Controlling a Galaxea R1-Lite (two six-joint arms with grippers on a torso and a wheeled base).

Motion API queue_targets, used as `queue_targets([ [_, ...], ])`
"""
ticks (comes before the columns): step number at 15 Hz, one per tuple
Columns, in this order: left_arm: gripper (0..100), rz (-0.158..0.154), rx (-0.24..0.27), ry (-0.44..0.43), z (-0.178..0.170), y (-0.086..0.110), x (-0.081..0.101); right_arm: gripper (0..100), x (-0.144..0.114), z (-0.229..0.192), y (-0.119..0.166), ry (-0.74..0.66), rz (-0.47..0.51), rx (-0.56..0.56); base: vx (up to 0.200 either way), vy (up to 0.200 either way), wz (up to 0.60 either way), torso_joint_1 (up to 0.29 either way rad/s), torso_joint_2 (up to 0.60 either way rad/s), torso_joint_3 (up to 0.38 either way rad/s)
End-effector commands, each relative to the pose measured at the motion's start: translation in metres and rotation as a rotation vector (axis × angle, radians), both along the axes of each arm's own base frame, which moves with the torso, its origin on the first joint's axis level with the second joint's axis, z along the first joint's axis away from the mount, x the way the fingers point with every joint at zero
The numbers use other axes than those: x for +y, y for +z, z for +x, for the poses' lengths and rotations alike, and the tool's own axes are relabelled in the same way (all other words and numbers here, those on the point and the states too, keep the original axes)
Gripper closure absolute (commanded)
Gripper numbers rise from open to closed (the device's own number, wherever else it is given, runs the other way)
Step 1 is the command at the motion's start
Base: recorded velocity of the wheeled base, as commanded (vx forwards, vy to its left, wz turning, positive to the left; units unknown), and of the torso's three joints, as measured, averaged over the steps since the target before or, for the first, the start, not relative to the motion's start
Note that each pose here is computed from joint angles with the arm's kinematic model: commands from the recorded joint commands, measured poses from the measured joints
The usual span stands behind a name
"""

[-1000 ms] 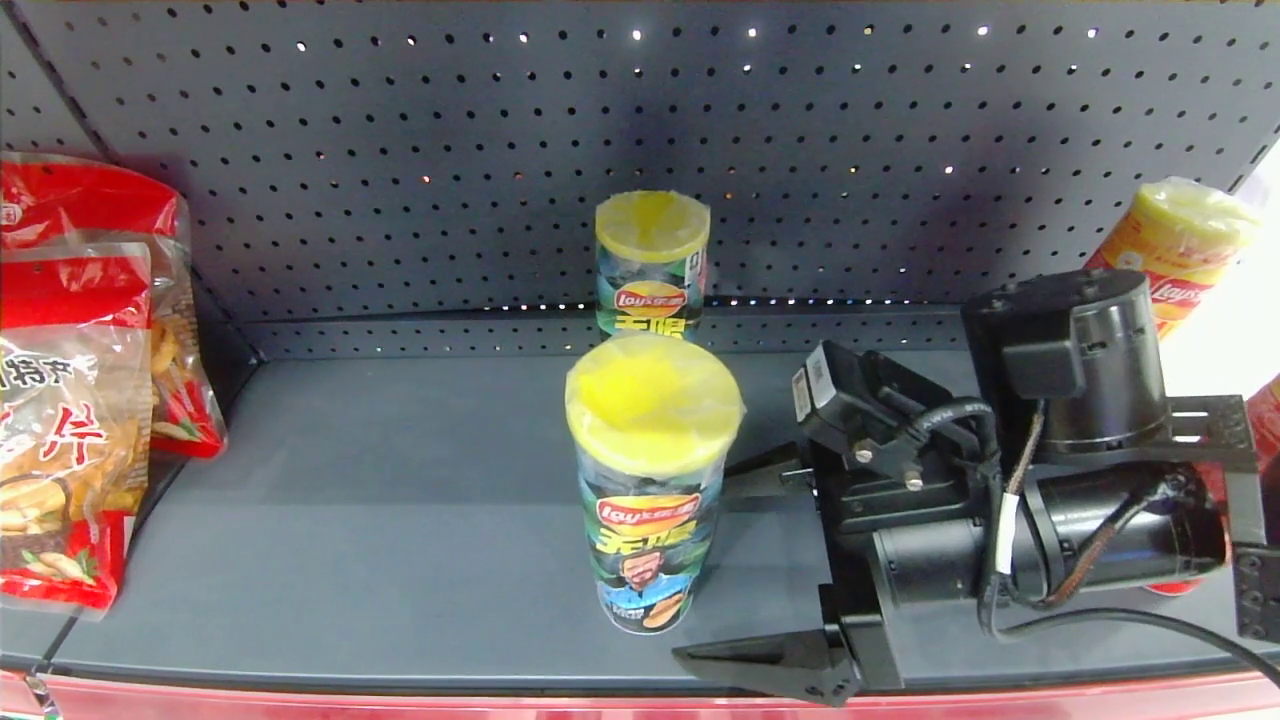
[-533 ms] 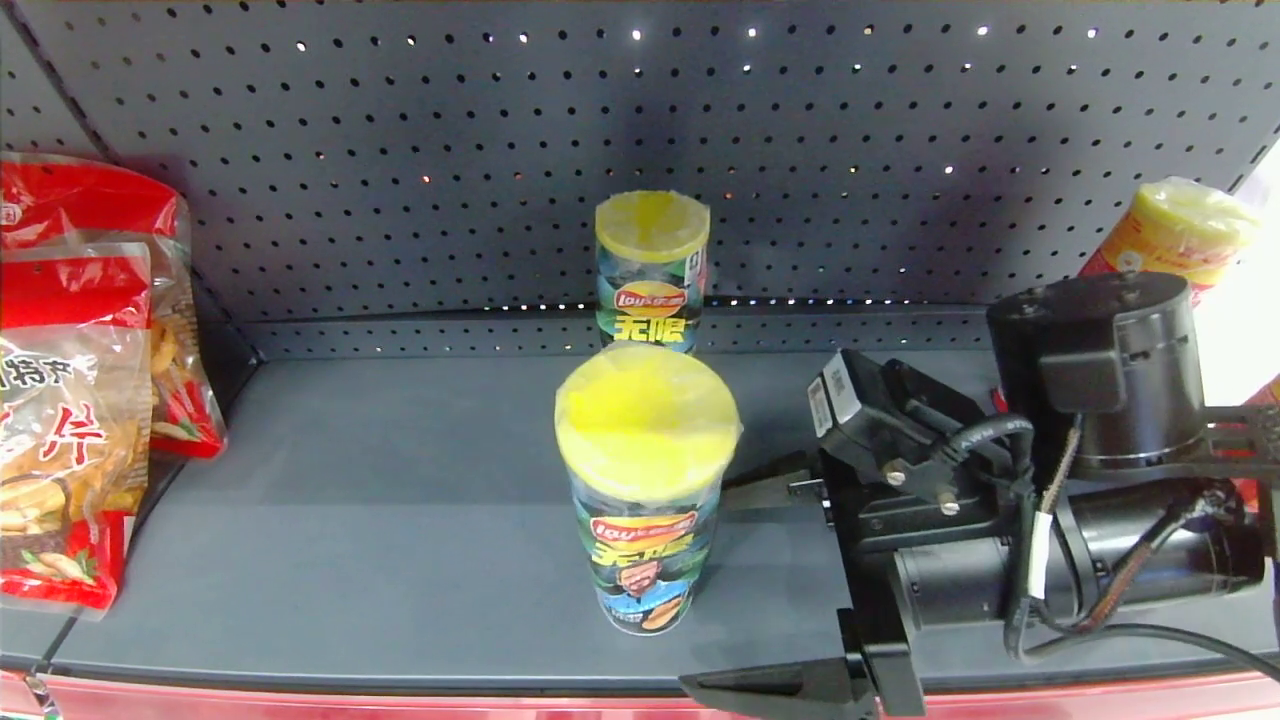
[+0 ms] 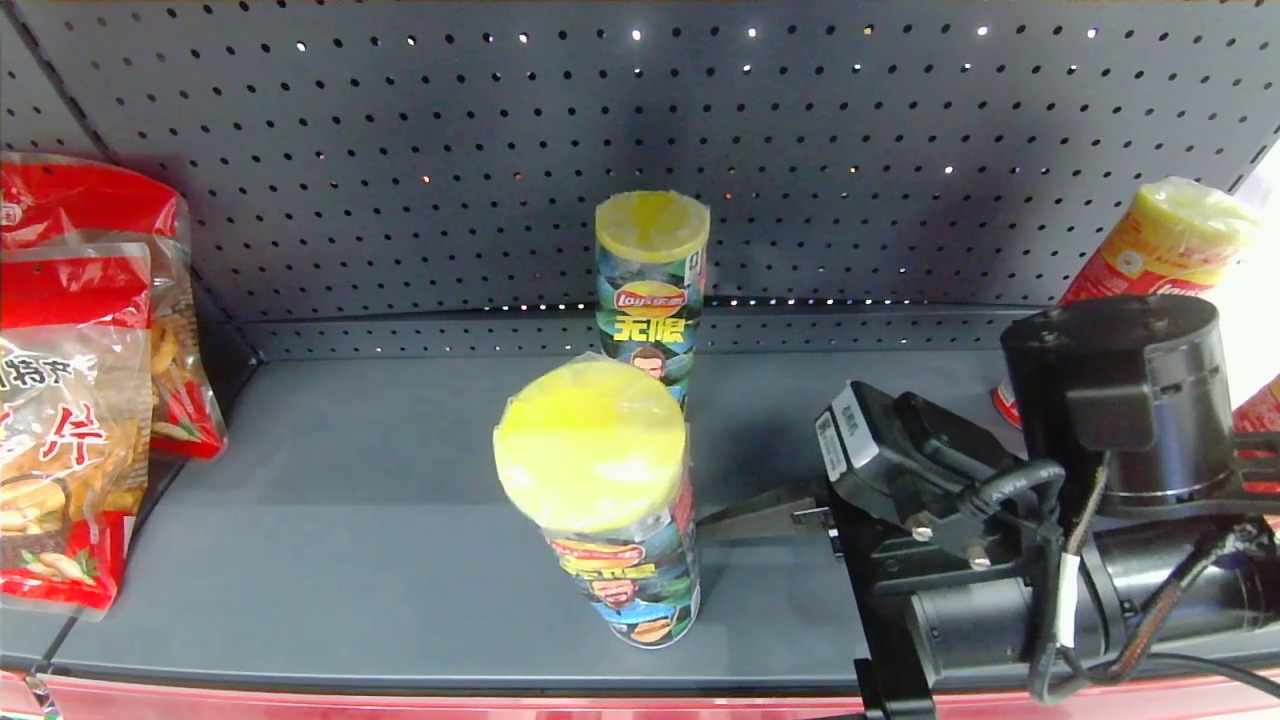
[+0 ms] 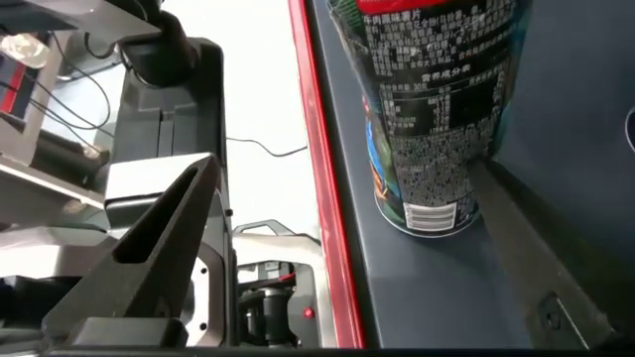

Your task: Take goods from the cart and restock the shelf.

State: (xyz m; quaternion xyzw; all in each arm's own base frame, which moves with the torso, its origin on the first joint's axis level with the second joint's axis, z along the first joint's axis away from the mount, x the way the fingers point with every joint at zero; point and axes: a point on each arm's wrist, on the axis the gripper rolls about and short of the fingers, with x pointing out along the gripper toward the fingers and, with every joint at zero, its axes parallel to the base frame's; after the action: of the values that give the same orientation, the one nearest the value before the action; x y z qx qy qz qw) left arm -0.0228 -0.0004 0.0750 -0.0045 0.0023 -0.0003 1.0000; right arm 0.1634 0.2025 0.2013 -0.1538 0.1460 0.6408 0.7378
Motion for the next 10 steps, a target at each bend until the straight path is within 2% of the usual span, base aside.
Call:
queue_targets([
  [1,0,0.0,0.001,0.001,0.0001,0.0,0.0,0,0.0,-0.0003,-0.0005,0.001,-0.001,0.0,0.0,0.0,0.0,0.0,0.0,0.0],
  [10,0,0.0,0.001,0.001,0.0001,0.0,0.0,0,-0.0082,0.0031,-0.0102,-0.03,-0.027,0.021,0.0,0.0,0.0,0.0,0.0,0.0],
])
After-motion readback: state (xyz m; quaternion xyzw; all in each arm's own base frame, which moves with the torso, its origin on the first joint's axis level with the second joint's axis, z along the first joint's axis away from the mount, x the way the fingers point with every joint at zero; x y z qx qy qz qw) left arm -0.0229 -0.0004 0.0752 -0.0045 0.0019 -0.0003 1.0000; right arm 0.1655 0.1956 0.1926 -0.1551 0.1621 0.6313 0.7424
